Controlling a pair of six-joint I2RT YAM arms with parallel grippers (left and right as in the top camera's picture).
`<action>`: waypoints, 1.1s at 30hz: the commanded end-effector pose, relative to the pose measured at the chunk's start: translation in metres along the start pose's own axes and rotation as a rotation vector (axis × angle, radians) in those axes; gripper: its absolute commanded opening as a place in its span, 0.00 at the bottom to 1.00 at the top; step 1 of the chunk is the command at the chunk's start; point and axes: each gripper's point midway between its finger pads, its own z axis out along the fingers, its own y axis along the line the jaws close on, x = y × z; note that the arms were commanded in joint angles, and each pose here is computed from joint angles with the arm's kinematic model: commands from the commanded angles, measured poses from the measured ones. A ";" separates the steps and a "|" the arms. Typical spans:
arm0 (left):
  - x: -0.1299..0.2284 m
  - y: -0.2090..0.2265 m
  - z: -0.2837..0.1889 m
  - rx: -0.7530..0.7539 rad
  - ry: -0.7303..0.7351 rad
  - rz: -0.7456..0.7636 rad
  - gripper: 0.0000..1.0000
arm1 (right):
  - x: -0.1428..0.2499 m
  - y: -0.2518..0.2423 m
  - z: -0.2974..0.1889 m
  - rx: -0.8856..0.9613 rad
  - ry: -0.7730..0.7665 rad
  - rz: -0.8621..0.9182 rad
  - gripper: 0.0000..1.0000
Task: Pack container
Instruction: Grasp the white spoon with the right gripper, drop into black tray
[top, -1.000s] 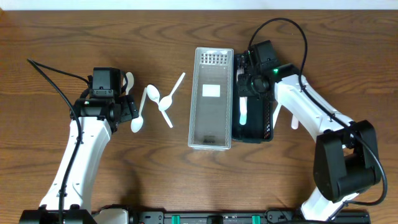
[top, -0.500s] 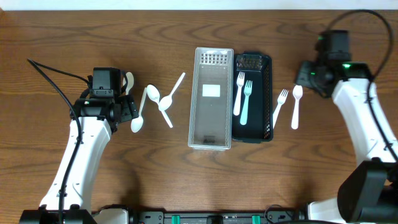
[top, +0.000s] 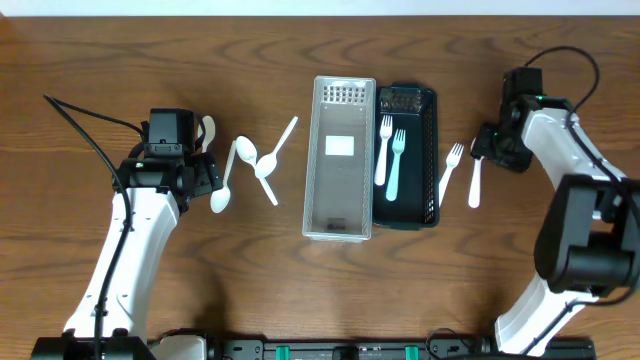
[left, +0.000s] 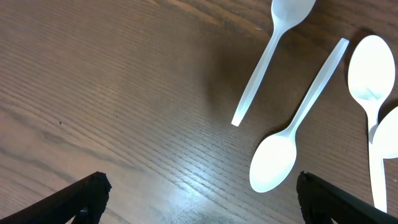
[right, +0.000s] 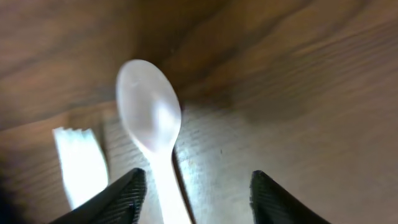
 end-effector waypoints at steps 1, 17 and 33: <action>-0.004 0.001 -0.002 0.000 -0.006 0.007 0.98 | 0.010 0.008 0.015 -0.024 0.046 -0.063 0.52; -0.004 0.001 -0.002 0.000 -0.006 0.007 0.98 | 0.027 0.001 0.025 -0.011 0.094 -0.092 0.25; -0.004 0.001 -0.002 0.000 -0.006 0.007 0.98 | -0.010 0.081 -0.139 -0.347 -0.286 -0.193 0.01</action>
